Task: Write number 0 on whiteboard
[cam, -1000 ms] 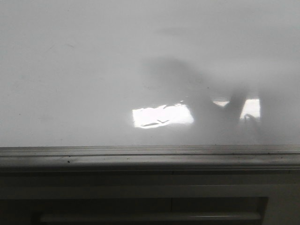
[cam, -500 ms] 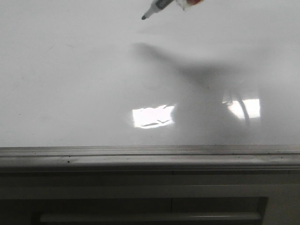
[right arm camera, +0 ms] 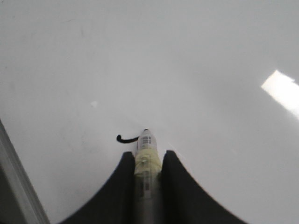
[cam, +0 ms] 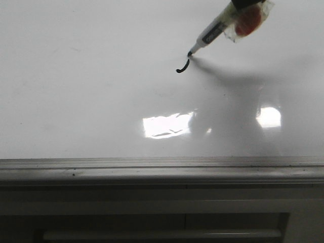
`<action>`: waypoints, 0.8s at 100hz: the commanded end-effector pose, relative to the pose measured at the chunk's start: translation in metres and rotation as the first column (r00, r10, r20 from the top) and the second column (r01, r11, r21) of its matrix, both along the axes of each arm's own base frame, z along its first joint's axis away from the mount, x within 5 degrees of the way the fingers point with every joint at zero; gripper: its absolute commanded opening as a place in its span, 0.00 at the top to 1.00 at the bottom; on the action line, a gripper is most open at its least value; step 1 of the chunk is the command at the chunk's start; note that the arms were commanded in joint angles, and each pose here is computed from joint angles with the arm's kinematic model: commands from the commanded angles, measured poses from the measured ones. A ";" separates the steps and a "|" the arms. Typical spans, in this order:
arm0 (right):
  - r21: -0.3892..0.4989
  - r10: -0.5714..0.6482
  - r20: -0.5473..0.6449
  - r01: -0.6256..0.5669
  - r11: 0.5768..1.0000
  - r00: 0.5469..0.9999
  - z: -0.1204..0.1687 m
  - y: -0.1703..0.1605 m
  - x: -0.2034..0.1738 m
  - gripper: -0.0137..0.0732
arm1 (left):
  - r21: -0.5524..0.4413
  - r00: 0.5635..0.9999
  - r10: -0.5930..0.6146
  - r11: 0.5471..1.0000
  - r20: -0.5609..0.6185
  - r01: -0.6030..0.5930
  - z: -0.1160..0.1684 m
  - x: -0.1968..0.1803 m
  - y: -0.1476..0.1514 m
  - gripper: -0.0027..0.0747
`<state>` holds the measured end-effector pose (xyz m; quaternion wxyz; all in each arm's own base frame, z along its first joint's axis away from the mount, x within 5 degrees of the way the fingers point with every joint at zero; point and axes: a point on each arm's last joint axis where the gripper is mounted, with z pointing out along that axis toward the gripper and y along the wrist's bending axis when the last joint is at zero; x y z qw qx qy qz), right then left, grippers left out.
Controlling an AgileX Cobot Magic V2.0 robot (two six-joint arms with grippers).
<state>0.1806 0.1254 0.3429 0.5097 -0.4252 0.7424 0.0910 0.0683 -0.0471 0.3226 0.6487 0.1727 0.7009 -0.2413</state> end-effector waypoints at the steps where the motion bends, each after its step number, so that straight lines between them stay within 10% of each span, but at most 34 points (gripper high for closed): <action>1: 0.078 -0.024 0.125 0.014 0.997 0.992 0.026 -0.001 -0.001 0.90 | -0.067 0.998 0.019 0.998 0.065 -0.015 0.014 0.000 0.002 0.99; 80: -0.012 0.037 -0.045 -0.037 0.999 0.998 -0.003 0.017 0.009 0.90 | -0.067 0.998 0.019 0.998 0.065 -0.015 0.014 0.000 0.002 0.99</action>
